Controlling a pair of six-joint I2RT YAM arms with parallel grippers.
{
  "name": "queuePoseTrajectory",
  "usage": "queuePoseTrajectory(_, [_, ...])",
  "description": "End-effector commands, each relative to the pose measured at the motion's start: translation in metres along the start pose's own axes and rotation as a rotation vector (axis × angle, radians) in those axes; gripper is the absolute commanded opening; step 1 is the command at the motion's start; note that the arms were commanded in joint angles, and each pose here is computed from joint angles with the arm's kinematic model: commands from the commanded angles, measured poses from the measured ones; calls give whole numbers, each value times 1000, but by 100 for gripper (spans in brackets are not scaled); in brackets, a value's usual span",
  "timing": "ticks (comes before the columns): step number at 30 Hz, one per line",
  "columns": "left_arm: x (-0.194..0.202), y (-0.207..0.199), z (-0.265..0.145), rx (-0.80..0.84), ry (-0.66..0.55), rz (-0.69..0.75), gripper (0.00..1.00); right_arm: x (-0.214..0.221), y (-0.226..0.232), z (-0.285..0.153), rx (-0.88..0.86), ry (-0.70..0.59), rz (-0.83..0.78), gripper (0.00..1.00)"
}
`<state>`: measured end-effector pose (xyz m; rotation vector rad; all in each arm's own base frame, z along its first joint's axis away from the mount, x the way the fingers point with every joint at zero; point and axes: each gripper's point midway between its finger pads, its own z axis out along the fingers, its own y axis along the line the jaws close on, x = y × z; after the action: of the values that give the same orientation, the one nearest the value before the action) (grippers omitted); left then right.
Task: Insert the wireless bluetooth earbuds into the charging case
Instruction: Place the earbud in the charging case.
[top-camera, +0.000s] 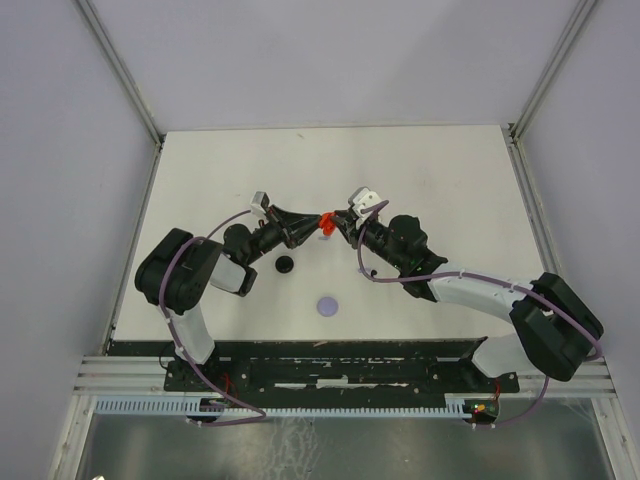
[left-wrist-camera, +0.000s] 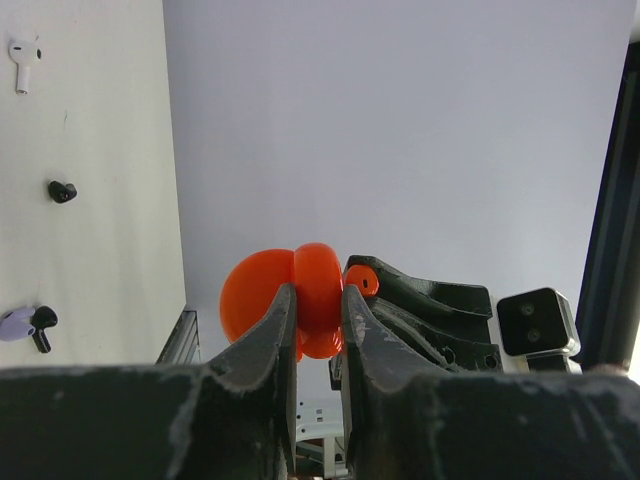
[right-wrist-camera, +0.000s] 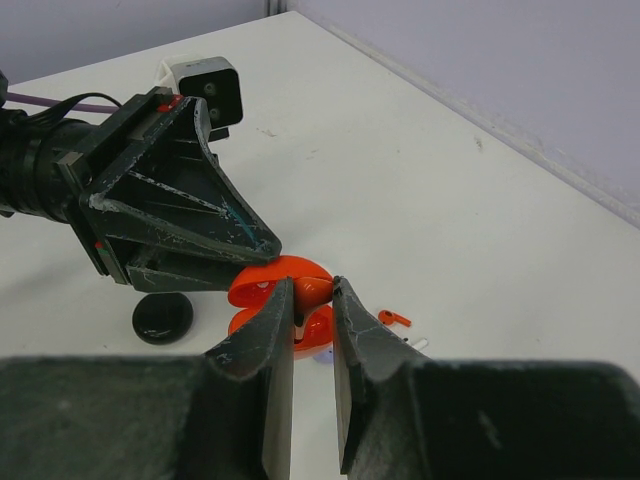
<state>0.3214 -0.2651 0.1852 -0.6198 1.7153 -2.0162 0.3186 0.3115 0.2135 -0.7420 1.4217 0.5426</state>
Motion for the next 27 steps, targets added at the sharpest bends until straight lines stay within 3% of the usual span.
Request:
queuePoseTrajectory(1, [9, -36, 0, 118, 34, 36, 3, -10, 0, 3, 7, -50, -8, 2])
queuePoseTrajectory(23, [10, -43, -1, 133, 34, 35, 3, -3, 1, 4, 5, -36, -1, 2])
queuePoseTrajectory(27, [10, -43, -1, 133, 34, 35, 3, -2, 1, 4, 4, -29, 3, 9])
